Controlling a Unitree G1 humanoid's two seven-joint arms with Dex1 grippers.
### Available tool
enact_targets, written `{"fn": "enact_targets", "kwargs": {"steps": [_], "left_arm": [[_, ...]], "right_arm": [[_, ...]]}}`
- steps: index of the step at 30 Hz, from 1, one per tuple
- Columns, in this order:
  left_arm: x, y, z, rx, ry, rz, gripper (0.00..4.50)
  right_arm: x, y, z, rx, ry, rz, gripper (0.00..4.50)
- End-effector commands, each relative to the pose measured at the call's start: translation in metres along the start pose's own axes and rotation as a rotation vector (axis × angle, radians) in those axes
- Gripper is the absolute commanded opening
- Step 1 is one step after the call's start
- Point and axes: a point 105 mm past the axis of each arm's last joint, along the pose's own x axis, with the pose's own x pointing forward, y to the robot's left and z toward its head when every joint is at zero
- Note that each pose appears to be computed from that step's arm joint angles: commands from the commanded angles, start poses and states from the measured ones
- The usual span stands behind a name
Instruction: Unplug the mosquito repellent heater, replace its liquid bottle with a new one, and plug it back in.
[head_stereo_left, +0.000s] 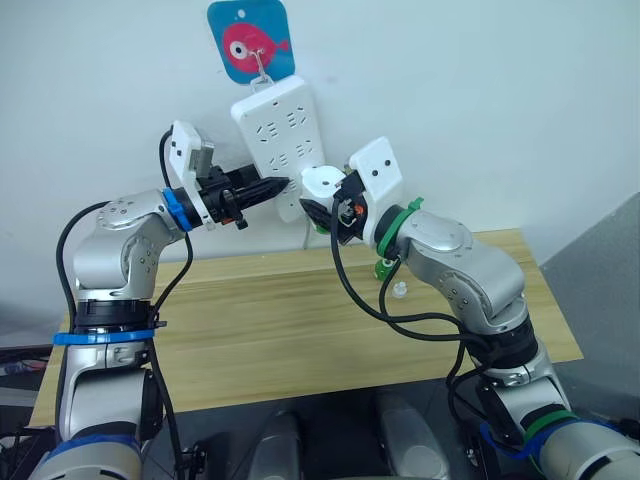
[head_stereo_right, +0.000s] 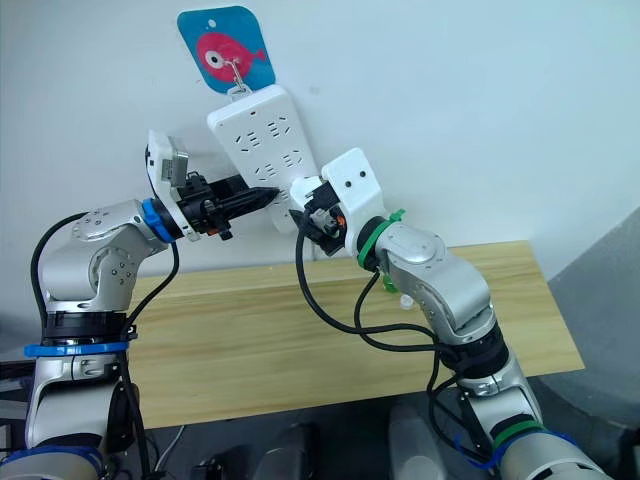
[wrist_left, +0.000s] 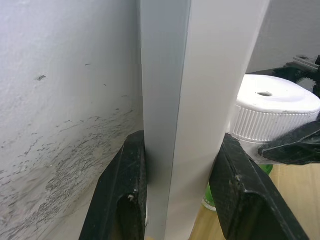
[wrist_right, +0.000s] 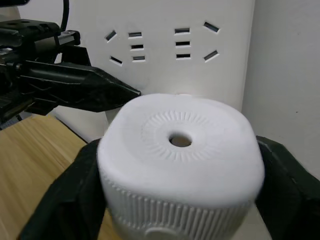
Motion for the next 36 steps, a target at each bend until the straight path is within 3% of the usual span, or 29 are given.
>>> {"fn": "enact_targets", "kwargs": {"steps": [1,9,18,22,25,28,30,33,36], "left_arm": [[0.004,-0.009,0.002,0.05,0.006,-0.059,1.34],[-0.011,0.01,0.002,0.095,-0.003,0.033,1.34],[-0.042,0.029,0.0,0.238,0.045,0.193,3.95],[-0.068,0.037,0.006,0.278,0.059,0.299,3.95],[-0.093,0.019,-0.004,0.266,0.167,0.236,3.95],[-0.109,-0.008,-0.013,0.238,0.284,0.108,3.99],[-0.112,-0.028,-0.018,0.2,0.329,0.018,3.99],[-0.105,-0.071,-0.021,0.122,0.33,-0.126,3.99],[-0.096,-0.092,-0.022,0.117,0.286,-0.145,3.99]], "right_arm": [[-0.009,-0.005,0.008,-0.028,-0.016,-0.02,4.5],[-0.035,-0.009,0.003,-0.07,0.016,-0.02,4.5],[-0.05,0.016,0.004,-0.072,-0.006,0.111,4.5],[-0.053,0.021,0.007,-0.094,-0.034,0.139,4.5],[-0.057,0.025,0.007,-0.103,-0.062,0.171,4.5],[-0.06,0.03,0.005,-0.116,-0.074,0.216,3.9],[-0.061,0.032,0.003,-0.12,-0.076,0.233,3.23],[-0.059,0.035,-0.004,-0.135,-0.07,0.248,2.07],[-0.055,0.036,-0.009,-0.152,-0.067,0.24,1.02]]}}
